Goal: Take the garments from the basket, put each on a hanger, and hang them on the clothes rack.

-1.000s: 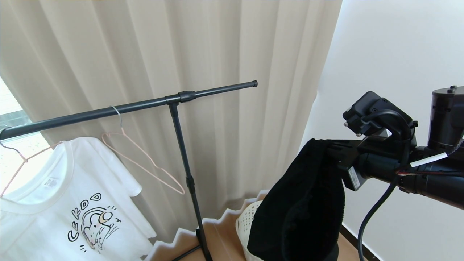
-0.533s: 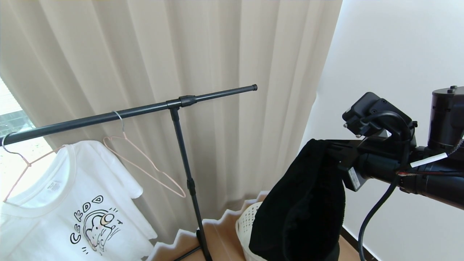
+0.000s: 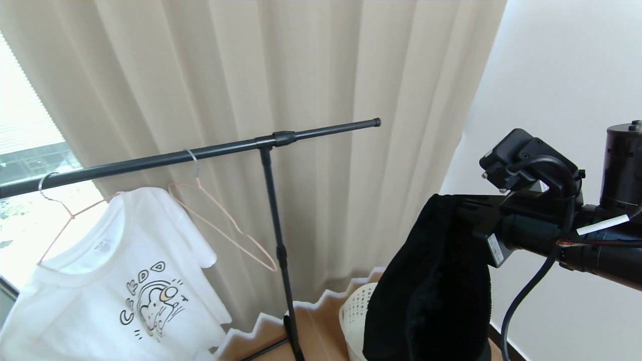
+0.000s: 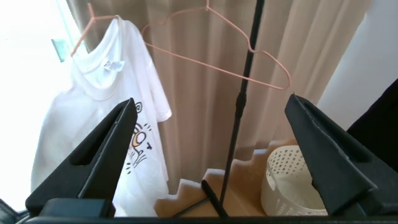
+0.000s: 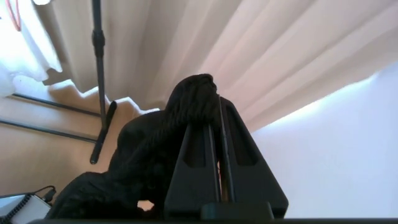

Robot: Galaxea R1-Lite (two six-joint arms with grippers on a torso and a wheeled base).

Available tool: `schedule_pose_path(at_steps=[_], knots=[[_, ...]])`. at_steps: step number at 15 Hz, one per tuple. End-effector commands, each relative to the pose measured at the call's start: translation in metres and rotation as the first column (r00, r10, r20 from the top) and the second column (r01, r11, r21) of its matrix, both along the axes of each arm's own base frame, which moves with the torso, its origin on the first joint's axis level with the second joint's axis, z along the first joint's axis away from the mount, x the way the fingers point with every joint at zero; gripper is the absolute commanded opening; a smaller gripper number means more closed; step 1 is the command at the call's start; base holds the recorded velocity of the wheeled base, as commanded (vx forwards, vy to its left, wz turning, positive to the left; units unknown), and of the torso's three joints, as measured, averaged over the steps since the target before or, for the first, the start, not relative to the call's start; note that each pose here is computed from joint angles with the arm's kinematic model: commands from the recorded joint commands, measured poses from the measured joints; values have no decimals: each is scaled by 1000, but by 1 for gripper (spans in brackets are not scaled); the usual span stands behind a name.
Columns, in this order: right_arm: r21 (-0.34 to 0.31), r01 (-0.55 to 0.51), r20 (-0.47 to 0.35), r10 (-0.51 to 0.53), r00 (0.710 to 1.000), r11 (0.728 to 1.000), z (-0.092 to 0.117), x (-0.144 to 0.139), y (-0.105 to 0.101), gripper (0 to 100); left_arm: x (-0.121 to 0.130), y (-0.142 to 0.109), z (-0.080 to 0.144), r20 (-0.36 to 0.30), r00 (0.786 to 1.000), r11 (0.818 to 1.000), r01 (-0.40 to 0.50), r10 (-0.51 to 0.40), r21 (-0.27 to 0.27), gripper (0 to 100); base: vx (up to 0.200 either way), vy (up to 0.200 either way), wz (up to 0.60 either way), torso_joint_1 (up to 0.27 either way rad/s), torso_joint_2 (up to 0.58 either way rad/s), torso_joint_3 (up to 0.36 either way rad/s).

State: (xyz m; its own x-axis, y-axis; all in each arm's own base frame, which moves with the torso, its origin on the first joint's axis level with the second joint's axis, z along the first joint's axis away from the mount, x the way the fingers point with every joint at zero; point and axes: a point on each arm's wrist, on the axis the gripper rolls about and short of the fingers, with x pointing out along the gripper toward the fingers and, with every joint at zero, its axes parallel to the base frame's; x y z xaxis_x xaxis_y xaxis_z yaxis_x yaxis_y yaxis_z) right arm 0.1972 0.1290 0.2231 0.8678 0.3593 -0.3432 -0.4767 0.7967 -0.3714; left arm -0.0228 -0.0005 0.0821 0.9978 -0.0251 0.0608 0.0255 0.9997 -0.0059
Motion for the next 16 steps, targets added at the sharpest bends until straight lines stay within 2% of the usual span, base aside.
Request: schedule_pose_path(at_steps=[1,6,12,16], knots=[[5,-2,8,2,1000,1000,2,-1,-1,0,0,0,0,2,1000,1000,0,0,-2,100,0,0,600,12,2,-2],[8,15,14,-15,1000,1000,4,-1,-5,0,0,0,0,-1,1000,1000,1,-1,0,100,0,0,600,1,0,4],[8,16,14,-16,1000,1000,3,0,-5,0,0,0,0,-3,1000,1000,1,-1,0,100,-200,0,0,0,2,0],[7,16,13,-16,1000,1000,3,1,-5,0,0,0,0,-3,1000,1000,1,-1,0,100,0,0,0,0,0,0]])
